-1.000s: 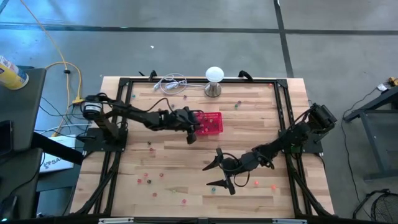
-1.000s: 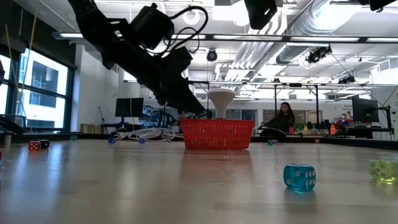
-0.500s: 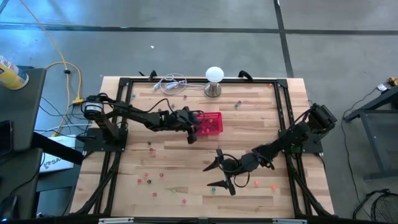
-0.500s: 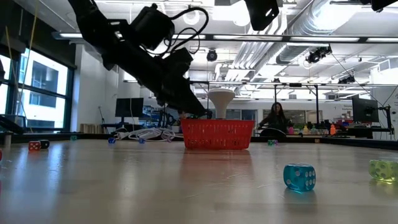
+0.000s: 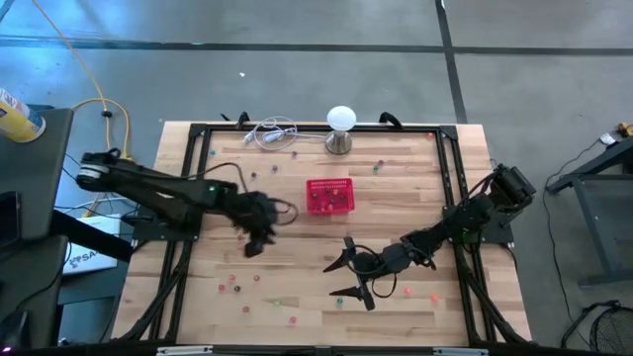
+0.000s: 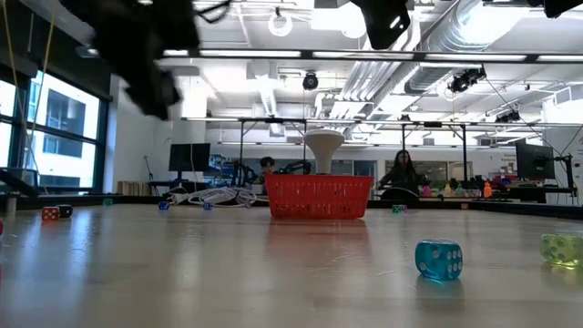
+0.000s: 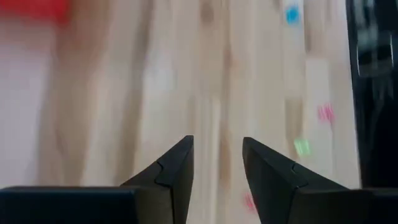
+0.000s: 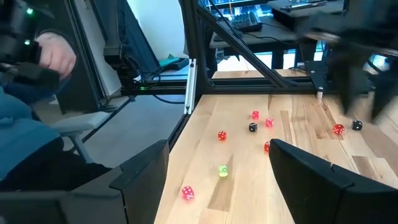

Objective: Pick & Place Dice
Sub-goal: Put the middle red dice into the bin

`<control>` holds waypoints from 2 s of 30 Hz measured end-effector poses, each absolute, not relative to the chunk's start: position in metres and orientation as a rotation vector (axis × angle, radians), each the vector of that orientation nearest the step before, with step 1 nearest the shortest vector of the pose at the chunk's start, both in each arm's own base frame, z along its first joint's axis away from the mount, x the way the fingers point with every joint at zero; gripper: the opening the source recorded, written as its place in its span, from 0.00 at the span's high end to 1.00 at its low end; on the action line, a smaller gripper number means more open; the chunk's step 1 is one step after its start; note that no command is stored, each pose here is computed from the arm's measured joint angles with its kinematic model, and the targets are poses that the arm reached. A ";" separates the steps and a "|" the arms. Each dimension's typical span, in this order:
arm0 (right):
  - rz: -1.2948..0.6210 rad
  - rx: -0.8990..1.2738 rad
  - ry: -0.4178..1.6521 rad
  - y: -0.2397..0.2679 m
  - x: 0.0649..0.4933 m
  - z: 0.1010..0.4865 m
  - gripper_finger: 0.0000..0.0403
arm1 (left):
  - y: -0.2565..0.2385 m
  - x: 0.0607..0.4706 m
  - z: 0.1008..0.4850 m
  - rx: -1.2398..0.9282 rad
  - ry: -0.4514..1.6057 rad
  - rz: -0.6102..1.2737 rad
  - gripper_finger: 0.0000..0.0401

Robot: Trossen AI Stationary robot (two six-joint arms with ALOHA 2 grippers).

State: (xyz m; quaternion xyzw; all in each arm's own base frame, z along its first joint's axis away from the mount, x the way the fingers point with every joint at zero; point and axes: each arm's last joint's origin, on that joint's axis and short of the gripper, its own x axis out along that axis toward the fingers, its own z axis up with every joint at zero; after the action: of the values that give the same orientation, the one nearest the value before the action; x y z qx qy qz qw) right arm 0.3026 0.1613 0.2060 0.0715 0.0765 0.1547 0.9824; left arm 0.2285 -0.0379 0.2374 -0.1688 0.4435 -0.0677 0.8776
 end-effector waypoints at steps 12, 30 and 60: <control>0.307 0.145 0.150 0.161 0.303 0.206 0.33 | -0.116 0.200 0.222 -0.128 1.064 -0.299 0.67; 0.307 0.144 0.153 0.161 0.303 0.206 0.33 | -0.155 0.202 0.173 0.273 1.133 -0.266 0.67; 0.306 0.142 0.159 0.161 0.303 0.205 0.33 | -0.162 0.213 0.163 0.220 1.113 -0.295 0.67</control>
State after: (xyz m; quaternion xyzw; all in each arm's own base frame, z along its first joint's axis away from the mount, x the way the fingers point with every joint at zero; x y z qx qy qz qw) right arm 0.3027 0.1609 0.2054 0.0706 0.0791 0.1521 0.9827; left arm 0.2127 -0.1623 0.1627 0.1036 0.5253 -0.1391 0.8331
